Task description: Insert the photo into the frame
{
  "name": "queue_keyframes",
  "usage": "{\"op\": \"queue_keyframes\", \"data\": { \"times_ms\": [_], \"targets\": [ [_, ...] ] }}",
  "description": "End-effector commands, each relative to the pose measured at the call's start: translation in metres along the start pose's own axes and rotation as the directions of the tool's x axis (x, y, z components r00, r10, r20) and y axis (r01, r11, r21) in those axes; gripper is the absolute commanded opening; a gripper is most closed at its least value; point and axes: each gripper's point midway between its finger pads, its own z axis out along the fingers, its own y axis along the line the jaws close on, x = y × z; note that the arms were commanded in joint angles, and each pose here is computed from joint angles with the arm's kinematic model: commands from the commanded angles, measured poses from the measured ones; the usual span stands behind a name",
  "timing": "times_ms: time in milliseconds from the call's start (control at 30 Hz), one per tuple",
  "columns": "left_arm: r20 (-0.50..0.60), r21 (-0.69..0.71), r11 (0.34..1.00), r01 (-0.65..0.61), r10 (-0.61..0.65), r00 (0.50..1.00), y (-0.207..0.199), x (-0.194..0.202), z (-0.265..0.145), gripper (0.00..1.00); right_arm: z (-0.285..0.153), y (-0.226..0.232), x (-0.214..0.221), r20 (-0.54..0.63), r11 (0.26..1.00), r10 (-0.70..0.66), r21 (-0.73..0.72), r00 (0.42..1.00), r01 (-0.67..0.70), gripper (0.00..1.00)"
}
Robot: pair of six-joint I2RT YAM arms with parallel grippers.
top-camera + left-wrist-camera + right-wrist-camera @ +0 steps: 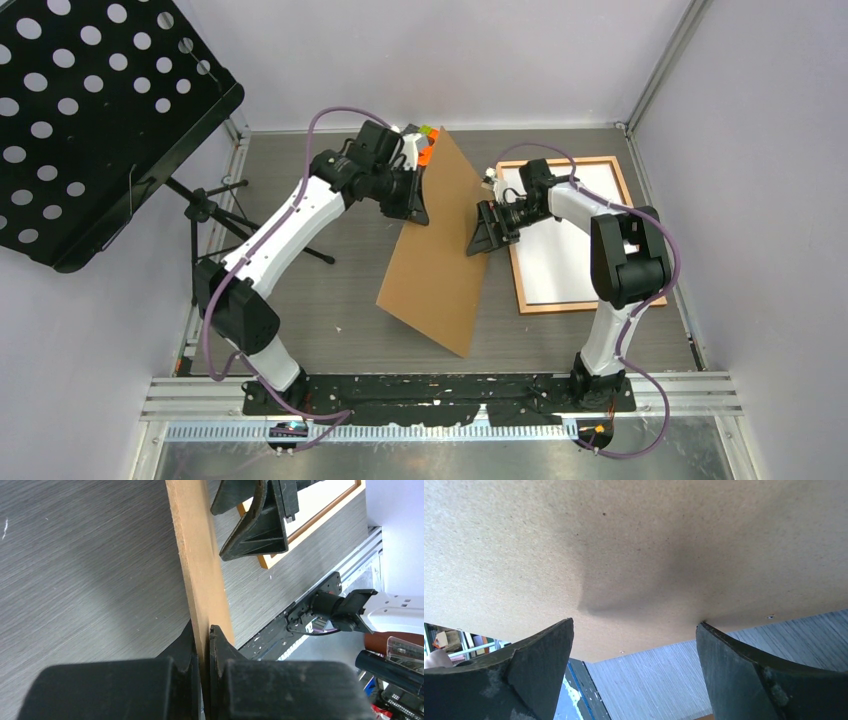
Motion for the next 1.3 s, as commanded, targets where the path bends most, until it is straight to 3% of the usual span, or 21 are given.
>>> {"op": "queue_keyframes", "data": {
  "times_ms": [0, 300, 567, 900, 1133, 1267],
  "targets": [
    [0.095, -0.053, 0.986, -0.157, 0.162, 0.982, 0.0, -0.022, -0.025, 0.0, -0.006, 0.014, -0.019, 0.05, 0.997, -0.069, -0.022, 0.996, 0.071, 0.98],
    [0.132, -0.236, 0.953, -0.188, 0.223, 0.966, 0.042, -0.034, -0.065, 0.0, -0.017, 0.031, -0.035, 0.091, 0.995, -0.085, -0.043, 0.992, 0.09, 0.98],
    [0.142, -0.304, 0.939, -0.162, 0.213, 0.967, 0.059, -0.038, -0.091, 0.0, -0.03, 0.062, -0.069, 0.177, 0.988, -0.095, -0.103, 0.98, 0.114, 0.98],
    [0.164, -0.2, 0.976, -0.082, 0.116, 0.98, 0.041, -0.037, -0.081, 0.0, -0.038, 0.102, -0.115, 0.303, 0.98, -0.078, -0.153, 0.95, 0.129, 0.96],
    [0.159, -0.102, 0.995, -0.02, 0.036, 0.987, 0.026, -0.02, -0.058, 0.0, -0.028, 0.118, -0.117, 0.299, 0.97, -0.06, -0.208, 0.952, 0.127, 0.96],
    [0.156, -0.076, 0.997, -0.025, 0.037, 0.987, 0.014, -0.012, -0.049, 0.05, -0.031, 0.126, -0.115, 0.317, 0.965, -0.032, -0.238, 0.948, 0.113, 0.96]
  ]
}}
